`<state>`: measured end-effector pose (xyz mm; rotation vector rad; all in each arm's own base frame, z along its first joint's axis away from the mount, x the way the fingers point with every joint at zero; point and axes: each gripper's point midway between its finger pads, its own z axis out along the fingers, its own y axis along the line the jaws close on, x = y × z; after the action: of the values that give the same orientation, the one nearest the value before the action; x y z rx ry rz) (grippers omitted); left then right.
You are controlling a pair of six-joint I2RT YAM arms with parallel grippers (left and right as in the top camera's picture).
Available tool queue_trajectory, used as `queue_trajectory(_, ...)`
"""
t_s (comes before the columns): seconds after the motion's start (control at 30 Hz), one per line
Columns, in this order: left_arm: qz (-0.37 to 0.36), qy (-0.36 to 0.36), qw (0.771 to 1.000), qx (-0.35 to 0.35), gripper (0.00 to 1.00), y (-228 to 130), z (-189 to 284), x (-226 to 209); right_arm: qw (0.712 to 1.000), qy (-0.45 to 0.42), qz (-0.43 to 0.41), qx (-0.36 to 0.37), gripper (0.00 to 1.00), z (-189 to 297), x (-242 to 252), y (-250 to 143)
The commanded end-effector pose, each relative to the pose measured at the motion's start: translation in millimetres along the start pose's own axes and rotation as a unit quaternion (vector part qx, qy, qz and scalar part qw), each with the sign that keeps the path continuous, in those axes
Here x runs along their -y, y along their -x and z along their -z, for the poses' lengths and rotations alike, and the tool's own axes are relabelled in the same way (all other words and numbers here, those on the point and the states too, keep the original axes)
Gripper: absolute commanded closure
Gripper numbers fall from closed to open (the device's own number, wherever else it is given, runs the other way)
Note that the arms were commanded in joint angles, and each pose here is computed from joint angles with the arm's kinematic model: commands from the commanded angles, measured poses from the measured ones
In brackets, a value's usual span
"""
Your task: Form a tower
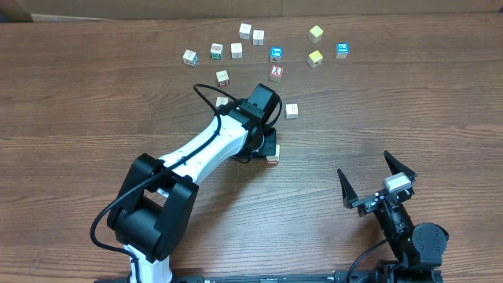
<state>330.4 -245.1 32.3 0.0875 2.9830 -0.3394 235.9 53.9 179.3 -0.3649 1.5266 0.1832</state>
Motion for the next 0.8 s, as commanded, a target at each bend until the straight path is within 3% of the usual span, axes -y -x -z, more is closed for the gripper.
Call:
queue_trajectory(0.0, -0.018, -0.002, 1.000, -0.006, 0.95, -3.7, -4.7, 2.3, 1.000, 0.000, -0.003, 0.001, 0.00, -0.1, -0.4, -2.4)
queue_trajectory(0.77, -0.019, -0.010, 1.000, 0.000, 0.96, -0.6, -4.6, 5.8, 1.000, 0.000, -0.003, 0.001, 0.00, -0.1, -0.4, -2.4)
